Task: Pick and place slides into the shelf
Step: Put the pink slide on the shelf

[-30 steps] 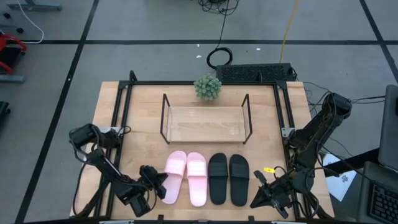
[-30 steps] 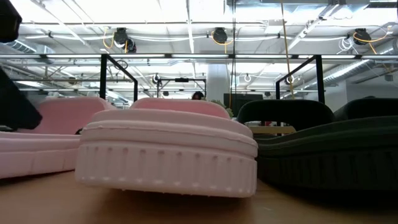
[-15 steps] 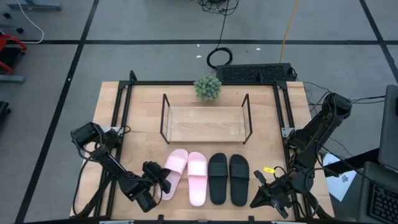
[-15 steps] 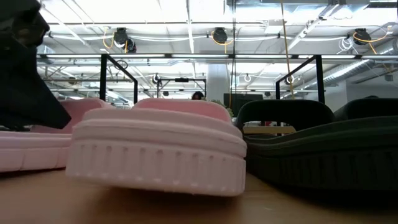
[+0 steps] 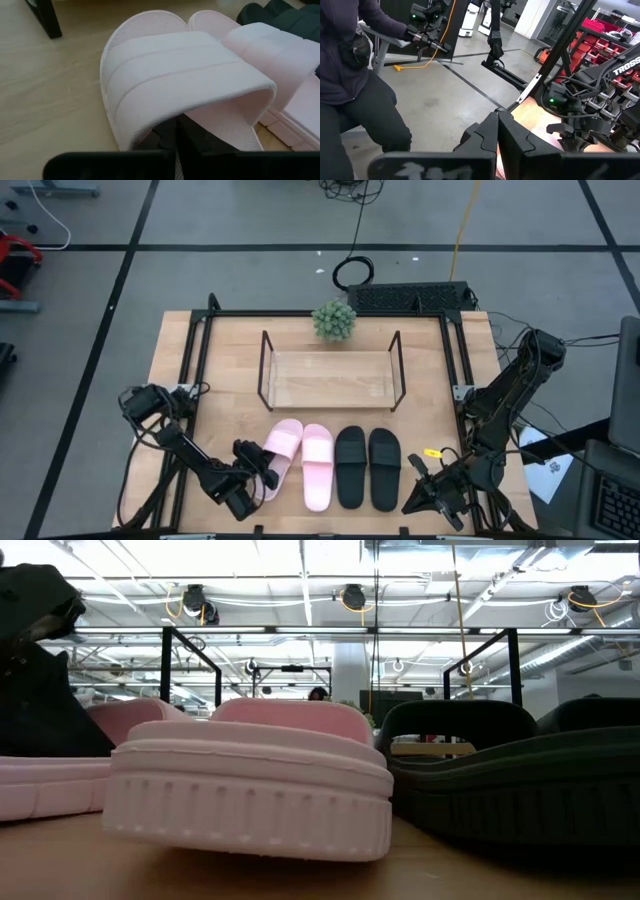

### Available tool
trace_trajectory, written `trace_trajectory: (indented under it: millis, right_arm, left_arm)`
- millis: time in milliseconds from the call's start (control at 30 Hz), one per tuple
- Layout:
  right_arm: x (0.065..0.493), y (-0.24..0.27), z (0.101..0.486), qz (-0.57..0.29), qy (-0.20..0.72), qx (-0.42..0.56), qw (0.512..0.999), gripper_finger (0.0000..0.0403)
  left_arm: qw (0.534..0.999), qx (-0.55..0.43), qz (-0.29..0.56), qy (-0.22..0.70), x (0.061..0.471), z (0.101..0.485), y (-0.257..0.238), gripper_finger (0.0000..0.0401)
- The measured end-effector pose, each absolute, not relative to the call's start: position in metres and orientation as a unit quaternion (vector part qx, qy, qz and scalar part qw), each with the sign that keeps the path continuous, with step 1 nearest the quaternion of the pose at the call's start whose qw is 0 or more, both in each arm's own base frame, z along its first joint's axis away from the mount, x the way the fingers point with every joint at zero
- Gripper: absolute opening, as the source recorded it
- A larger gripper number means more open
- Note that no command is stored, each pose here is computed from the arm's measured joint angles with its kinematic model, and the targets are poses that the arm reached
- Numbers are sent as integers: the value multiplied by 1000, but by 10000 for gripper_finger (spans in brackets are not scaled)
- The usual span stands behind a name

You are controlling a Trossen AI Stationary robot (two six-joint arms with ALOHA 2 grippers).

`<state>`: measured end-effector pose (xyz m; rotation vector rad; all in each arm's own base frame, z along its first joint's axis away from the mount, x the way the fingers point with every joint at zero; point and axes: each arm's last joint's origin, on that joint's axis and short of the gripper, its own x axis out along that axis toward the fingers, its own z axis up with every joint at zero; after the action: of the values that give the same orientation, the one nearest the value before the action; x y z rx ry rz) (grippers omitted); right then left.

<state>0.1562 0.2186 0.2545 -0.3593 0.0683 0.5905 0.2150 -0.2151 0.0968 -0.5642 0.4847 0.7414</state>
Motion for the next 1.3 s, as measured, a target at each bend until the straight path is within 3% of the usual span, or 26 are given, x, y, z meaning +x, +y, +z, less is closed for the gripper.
trace_trajectory:
  millis: [567,800,1100,1300]
  right_arm:
    - [156,219,254,289,34,-176,940,0]
    - [156,219,254,289,34,-176,940,0]
    - [156,219,254,289,34,-176,940,0]
    - [156,219,254,289,36,-178,940,0]
  left_arm:
    - [878,-278,319,226,210,122,-221,2]
    - [875,-305,291,240,196,122,-235,20]
    - [865,-300,322,241,170,121,-234,6]
    - [866,-305,319,236,166,132,-232,30]
